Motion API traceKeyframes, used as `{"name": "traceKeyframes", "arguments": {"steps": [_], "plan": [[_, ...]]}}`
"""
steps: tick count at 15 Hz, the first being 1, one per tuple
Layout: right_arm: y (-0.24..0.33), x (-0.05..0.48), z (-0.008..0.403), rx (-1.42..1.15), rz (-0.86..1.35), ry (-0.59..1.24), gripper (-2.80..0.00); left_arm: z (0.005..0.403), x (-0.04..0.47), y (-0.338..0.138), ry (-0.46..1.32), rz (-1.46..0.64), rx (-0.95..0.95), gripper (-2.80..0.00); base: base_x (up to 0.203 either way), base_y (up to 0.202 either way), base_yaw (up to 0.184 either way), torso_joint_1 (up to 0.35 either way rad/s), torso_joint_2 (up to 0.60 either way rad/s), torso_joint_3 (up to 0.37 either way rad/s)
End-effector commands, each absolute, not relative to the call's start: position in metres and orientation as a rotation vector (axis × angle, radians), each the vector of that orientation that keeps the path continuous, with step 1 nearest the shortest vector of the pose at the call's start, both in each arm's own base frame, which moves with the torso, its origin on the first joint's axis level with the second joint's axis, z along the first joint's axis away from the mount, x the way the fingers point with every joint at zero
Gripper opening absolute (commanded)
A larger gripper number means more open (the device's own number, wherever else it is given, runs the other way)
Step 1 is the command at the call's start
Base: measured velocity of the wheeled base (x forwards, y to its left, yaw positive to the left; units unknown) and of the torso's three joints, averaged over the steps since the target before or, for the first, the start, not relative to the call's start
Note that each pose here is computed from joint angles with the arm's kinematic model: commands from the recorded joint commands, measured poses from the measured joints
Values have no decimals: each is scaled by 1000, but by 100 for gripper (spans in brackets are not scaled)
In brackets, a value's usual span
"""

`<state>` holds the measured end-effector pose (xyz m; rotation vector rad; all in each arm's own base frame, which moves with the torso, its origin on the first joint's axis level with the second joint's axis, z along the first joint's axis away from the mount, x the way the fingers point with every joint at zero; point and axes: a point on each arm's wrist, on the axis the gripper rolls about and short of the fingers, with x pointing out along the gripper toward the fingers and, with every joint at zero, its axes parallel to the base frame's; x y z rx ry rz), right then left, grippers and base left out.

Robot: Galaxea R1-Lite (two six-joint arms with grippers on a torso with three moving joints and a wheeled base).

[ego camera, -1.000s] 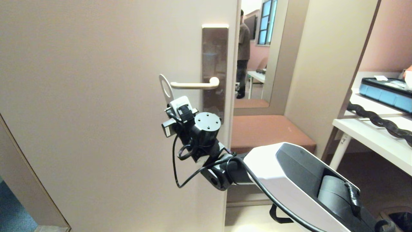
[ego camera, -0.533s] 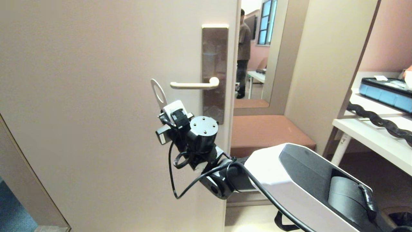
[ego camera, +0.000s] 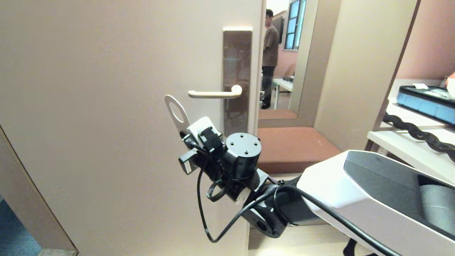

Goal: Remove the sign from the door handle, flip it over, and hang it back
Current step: Hand it to the other hand

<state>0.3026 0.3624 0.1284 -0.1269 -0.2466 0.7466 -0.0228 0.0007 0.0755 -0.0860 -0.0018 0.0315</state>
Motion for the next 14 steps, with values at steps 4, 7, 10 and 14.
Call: {"name": "traceKeyframes", "arguments": {"steps": [4,7,10,14], "plan": [[316,264,152,-144,762,-217,-280,76,-23,1,0,32,-87,-280,0,0,0,0,0,0],[292,245,164,-152,762,-202,-280,76,-23,1,0,32,-87,-280,0,0,0,0,0,0],[275,233,170,-158,752,-192,-280,76,-23,1,0,32,-87,-280,0,0,0,0,0,0],[245,222,176,-172,702,-173,-280,76,-23,1,0,32,-87,-280,0,0,0,0,0,0]]}}
